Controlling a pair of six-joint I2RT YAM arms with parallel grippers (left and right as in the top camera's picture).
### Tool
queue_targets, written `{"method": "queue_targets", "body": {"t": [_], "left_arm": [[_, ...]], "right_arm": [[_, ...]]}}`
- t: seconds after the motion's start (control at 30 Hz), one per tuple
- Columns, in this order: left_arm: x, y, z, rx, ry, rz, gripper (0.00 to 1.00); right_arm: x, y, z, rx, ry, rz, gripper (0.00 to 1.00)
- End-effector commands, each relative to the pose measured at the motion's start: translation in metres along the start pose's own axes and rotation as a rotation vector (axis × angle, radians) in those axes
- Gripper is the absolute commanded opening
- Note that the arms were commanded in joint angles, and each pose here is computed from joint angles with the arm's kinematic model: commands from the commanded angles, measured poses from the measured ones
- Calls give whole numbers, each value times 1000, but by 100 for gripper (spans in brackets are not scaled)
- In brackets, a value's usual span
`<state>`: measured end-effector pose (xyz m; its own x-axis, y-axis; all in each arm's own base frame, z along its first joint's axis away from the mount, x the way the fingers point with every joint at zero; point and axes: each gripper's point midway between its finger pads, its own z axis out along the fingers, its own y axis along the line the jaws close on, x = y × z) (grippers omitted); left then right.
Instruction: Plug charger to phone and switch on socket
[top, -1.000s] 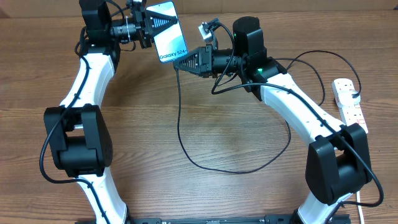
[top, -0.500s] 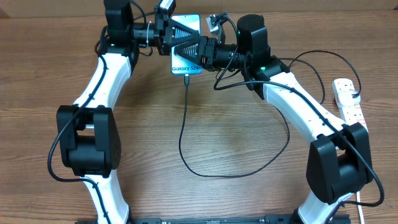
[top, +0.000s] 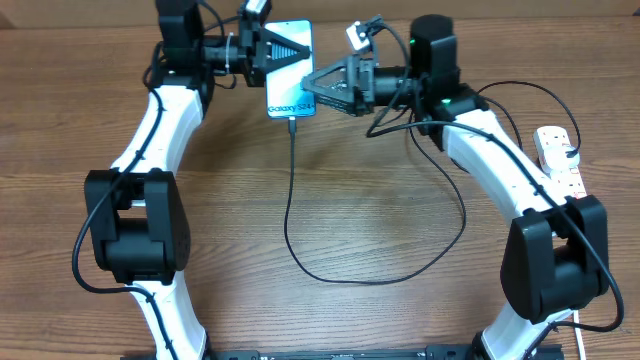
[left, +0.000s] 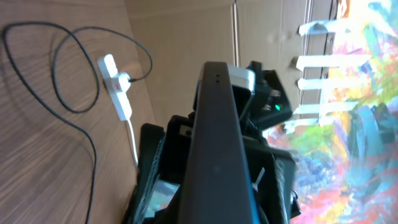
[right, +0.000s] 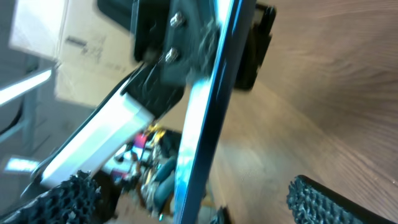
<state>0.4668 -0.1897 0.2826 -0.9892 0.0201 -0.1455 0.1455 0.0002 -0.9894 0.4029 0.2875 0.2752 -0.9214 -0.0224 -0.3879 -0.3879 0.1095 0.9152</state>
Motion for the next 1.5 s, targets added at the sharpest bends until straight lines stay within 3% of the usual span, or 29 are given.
{"method": "queue_targets", "body": {"t": [0.0, 0.4, 0.57, 0.7, 0.9, 1.1, 1.47], "left_arm": [[-3, -12, -17, -2, -25, 49, 4], [-4, -11, -21, -3, -32, 48, 4], [-2, -12, -20, 1, -17, 48, 4], [0, -11, -17, 3, -8, 39, 4], [4, -11, -7, 7, 13, 40, 4], [6, -11, -1, 9, 25, 40, 4], [9, -4, 1, 10, 28, -17, 4]], "right_arm": [[17, 24, -17, -116, 111, -56, 100], [49, -13, -41, -44, 121, -14, 100], [62, -47, -46, 147, 121, 70, 100], [70, -45, -45, 135, 144, 61, 98], [85, -41, -37, 122, 193, 36, 63], [88, -38, -30, 110, 209, 18, 4], [87, -36, -29, 96, 208, 15, 4]]}}
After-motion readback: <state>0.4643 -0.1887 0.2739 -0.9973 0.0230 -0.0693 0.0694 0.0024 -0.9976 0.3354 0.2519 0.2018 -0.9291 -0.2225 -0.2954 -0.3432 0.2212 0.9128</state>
